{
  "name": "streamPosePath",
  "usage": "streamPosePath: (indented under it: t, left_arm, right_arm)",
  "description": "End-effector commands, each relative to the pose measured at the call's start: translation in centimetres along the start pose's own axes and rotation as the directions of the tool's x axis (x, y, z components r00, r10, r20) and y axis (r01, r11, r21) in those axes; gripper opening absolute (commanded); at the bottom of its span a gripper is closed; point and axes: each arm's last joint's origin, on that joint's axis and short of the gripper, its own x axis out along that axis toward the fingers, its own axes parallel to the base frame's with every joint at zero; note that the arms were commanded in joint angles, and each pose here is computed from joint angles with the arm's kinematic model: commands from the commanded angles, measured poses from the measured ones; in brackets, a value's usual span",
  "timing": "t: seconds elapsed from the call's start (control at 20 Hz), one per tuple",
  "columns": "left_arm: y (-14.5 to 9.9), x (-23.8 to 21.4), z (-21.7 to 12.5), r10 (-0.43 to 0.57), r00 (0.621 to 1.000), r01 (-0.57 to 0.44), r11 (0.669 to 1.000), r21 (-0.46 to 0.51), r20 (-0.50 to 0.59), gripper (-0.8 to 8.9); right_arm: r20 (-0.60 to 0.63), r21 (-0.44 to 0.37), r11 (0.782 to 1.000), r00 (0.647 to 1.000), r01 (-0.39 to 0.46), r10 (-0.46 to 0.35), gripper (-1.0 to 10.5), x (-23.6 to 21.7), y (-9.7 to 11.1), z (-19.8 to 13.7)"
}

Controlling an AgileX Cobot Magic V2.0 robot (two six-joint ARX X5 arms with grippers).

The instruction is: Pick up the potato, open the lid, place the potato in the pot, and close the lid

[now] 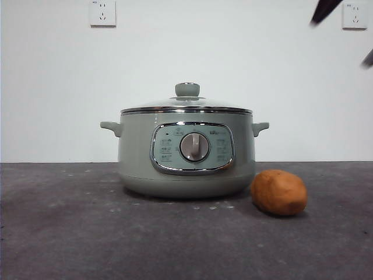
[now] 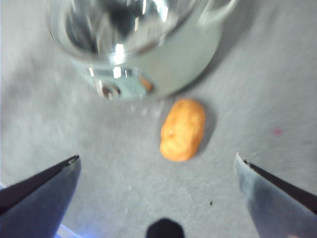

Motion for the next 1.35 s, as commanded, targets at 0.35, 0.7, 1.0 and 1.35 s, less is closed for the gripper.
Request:
streamPosePath:
  t: [0.35, 0.7, 1.0, 1.35]
  left_arm:
    - [0.0, 0.0, 0.0, -0.005, 1.0, 0.005, 1.0, 0.007, 0.003, 6.11]
    - [0.1, 0.2, 0.1, -0.005, 1.0, 0.005, 1.0, 0.003, -0.005, 6.11]
    - [0.3, 0.7, 0.1, -0.004, 1.0, 0.004, 1.0, -0.005, -0.023, 6.11]
    - [0.5, 1.3, 0.2, -0.003, 0.999, 0.002, 1.0, -0.015, -0.045, 6.11]
  right_arm:
    - [-0.234, -0.052, 0.997, 0.97, 0.058, -0.069, 6.0, 11.5, -0.2, 1.0]
    - [-0.339, -0.041, 0.993, 0.933, 0.112, -0.119, 5.9, 16.7, -1.4, 0.0]
    - [-0.343, -0.054, 0.992, 0.931, 0.112, -0.124, 3.6, 18.3, -1.4, -0.3]
    - [-0.348, -0.045, 0.993, 0.93, 0.109, -0.118, -0.1, 18.4, -1.3, -0.4]
